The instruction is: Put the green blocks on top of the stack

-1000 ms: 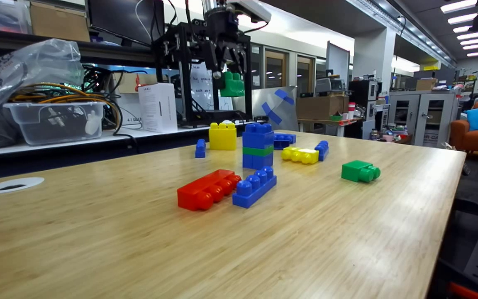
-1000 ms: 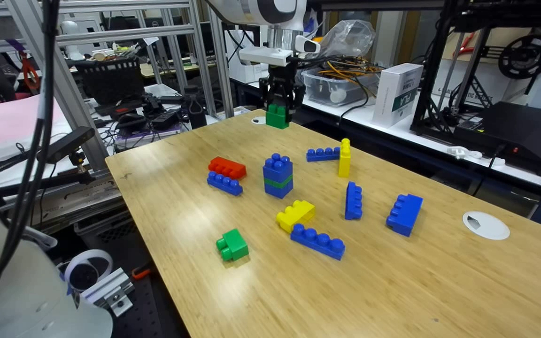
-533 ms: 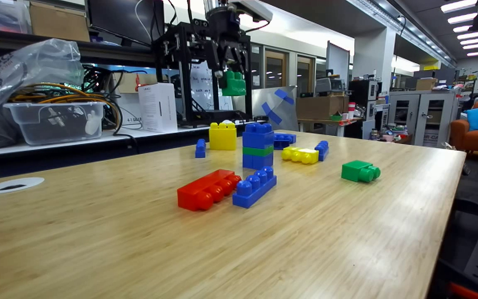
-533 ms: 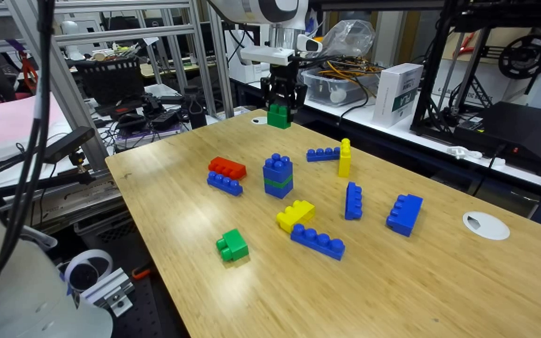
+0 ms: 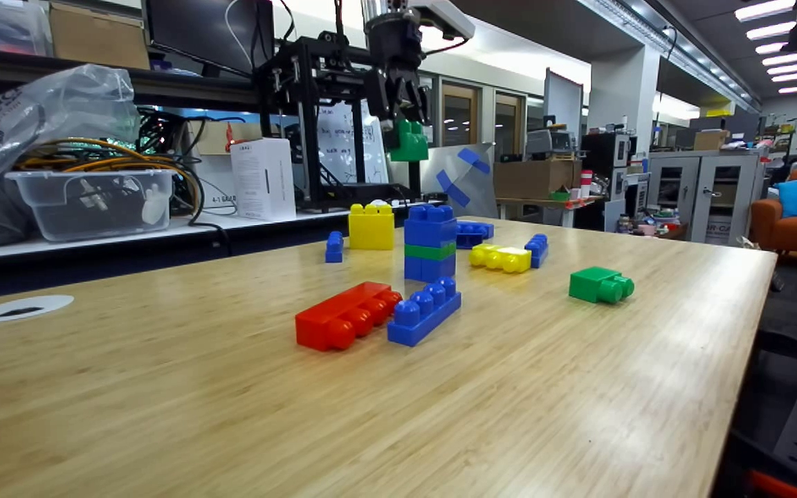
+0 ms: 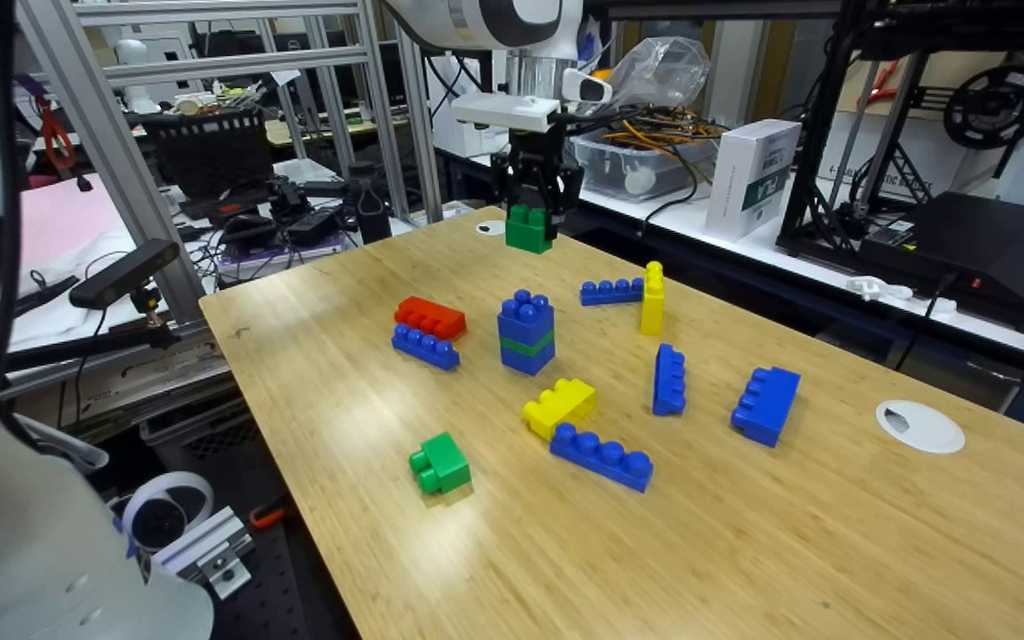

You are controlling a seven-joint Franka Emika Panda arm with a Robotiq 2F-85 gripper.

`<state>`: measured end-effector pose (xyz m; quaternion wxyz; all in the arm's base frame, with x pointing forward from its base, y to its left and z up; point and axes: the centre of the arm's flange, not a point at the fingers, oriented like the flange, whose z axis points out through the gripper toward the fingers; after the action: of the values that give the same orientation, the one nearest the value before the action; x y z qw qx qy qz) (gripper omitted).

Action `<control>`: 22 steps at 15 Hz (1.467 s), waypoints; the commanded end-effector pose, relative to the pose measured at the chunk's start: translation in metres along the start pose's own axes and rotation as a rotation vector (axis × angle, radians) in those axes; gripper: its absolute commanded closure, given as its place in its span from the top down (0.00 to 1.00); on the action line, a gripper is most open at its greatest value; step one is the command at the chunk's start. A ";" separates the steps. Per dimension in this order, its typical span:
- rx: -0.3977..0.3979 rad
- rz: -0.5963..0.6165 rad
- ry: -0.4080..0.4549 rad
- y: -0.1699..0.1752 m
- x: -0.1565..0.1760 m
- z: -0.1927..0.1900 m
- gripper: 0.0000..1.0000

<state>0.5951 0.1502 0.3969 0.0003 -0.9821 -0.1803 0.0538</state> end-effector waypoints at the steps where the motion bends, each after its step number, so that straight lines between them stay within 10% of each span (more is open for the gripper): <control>1: 0.006 -0.037 0.056 0.005 -0.021 0.015 0.45; 10: -0.006 -0.061 0.069 0.014 -0.017 0.048 0.45; 11: -0.006 -0.061 0.070 0.014 -0.017 0.049 0.70; 21: -0.006 -0.062 0.070 0.013 -0.017 0.048 0.70; 22: -0.003 -0.059 0.073 0.014 -0.017 0.050 0.45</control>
<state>0.5791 0.1309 0.3503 0.0055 -0.9774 -0.2106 0.0187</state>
